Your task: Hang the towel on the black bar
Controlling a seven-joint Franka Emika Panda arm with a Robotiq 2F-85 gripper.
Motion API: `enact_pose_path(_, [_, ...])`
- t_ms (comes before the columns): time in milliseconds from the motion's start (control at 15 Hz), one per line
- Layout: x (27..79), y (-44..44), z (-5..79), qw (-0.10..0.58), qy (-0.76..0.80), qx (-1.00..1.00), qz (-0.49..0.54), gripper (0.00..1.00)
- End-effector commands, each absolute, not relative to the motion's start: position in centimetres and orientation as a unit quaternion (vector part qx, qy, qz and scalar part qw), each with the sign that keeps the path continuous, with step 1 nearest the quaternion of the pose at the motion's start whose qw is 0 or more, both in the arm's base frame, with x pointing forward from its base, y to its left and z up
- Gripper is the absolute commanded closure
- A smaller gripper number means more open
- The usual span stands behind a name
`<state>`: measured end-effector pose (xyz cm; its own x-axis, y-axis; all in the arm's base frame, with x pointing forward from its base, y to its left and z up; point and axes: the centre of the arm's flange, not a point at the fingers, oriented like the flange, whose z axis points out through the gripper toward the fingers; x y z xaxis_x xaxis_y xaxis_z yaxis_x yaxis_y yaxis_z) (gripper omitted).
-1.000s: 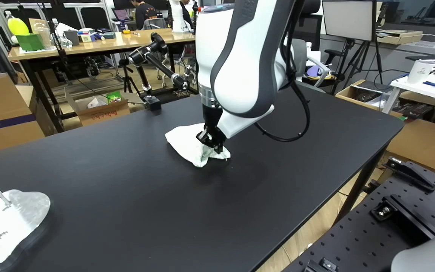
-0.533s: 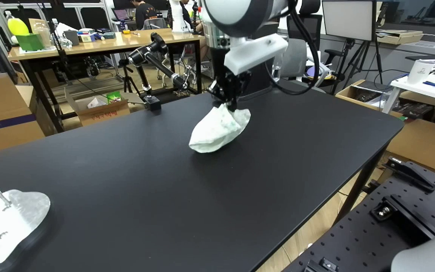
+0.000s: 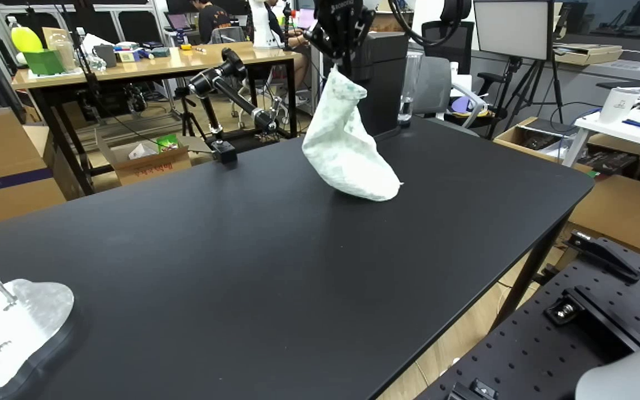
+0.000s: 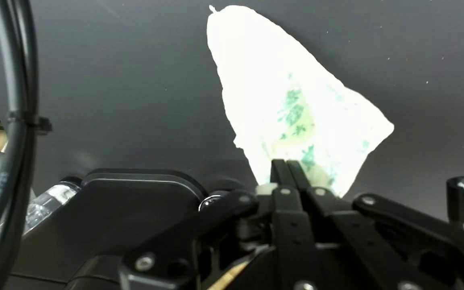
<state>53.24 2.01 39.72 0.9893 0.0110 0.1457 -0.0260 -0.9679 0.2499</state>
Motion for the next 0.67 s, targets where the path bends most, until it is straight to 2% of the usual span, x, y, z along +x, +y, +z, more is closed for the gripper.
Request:
enact_pose_path(0, [57.8, 3.1, 42.2, 0.136, 0.000, 0.989, 0.063, 1.00])
enact_pose_path(600, [65.1, 10.4, 44.9, 0.137, 0.040, 0.988, 0.059, 1.00])
